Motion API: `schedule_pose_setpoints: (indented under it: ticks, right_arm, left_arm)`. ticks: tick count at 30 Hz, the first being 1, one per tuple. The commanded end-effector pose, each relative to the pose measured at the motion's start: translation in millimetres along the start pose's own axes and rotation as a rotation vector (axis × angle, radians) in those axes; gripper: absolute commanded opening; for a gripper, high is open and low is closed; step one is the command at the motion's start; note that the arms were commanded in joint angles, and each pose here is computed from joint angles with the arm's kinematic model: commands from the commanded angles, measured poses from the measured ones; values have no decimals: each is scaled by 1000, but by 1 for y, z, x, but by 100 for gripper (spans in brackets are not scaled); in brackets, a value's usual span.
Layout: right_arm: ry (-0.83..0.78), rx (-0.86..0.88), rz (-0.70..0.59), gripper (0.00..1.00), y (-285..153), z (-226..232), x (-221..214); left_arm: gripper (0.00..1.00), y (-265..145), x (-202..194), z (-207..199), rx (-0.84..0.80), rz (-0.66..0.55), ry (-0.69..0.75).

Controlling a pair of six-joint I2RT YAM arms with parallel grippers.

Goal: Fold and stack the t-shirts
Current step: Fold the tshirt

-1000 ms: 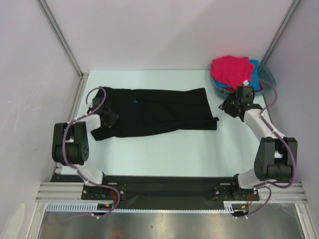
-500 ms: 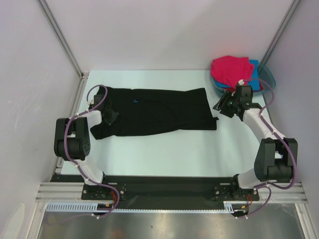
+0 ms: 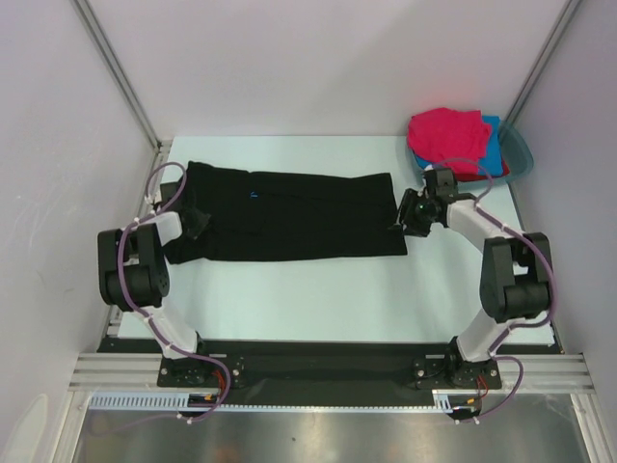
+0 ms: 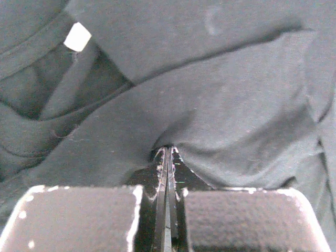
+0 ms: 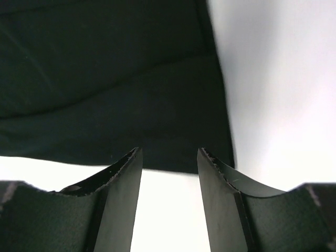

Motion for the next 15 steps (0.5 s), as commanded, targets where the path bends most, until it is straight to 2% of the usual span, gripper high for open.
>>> schedule_pose_setpoints:
  ticks: [1, 4, 10, 15]
  right_arm:
    - [-126, 6, -32, 52, 5, 21, 28]
    - [-201, -10, -67, 53, 11, 37, 46]
    - [-259, 20, -67, 52, 47, 63, 68]
    - [-289, 31, -59, 52, 78, 73, 75]
  left_arm:
    - [1, -5, 17, -33, -117, -31, 33]
    - [3, -15, 6, -50, -202, 5, 20]
    - [7, -48, -9, -97, -360, -31, 70]
    - [8, -53, -17, -113, -407, -31, 73]
Point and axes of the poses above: each gripper's point midway between its finger pads, its own y axis out along the fingers, its own z axis along the line the jaws close on, x = y × z, the point moved 2 cm from there along -y, back along the fingers, and after that the axes turned 13 degrees about -y, right-handed, at the moved point
